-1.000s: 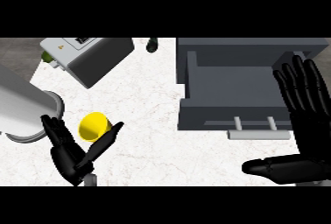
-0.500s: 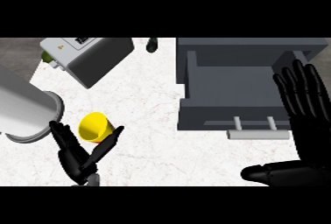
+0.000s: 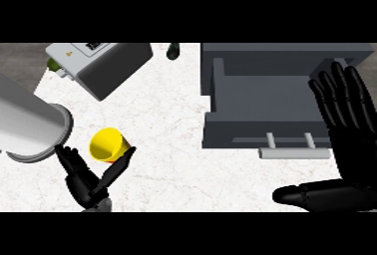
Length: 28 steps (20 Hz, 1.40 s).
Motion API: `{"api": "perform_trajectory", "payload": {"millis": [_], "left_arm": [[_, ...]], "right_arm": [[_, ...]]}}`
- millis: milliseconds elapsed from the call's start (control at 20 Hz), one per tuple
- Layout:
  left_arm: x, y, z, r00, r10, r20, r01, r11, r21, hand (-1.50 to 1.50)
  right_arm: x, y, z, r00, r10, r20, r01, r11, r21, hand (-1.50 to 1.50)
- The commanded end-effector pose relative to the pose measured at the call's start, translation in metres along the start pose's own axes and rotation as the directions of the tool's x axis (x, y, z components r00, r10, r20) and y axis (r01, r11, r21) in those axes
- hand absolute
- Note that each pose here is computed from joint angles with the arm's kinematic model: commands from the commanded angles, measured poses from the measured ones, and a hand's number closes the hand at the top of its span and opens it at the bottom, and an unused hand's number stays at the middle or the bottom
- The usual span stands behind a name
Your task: Pick up the cup, place it into the drawer and close the drawer
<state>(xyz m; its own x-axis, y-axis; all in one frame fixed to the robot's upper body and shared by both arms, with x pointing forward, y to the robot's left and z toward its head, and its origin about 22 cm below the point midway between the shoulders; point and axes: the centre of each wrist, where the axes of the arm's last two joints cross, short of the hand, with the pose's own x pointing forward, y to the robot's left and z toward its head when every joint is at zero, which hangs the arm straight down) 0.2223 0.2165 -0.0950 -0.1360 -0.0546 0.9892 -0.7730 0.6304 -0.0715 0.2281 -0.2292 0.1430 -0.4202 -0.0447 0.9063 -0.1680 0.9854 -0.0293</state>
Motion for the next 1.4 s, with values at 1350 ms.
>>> {"api": "perform_trajectory", "payload": {"millis": [1350], "left_arm": [[-0.054,0.007,-0.027,0.977,0.212,-0.023,-0.213,0.972,-0.097,-1.50]], "right_arm": [[0.005,-0.010,0.011,1.000,-0.008,-0.005,0.008,1.000,-0.001,-1.50]]}}
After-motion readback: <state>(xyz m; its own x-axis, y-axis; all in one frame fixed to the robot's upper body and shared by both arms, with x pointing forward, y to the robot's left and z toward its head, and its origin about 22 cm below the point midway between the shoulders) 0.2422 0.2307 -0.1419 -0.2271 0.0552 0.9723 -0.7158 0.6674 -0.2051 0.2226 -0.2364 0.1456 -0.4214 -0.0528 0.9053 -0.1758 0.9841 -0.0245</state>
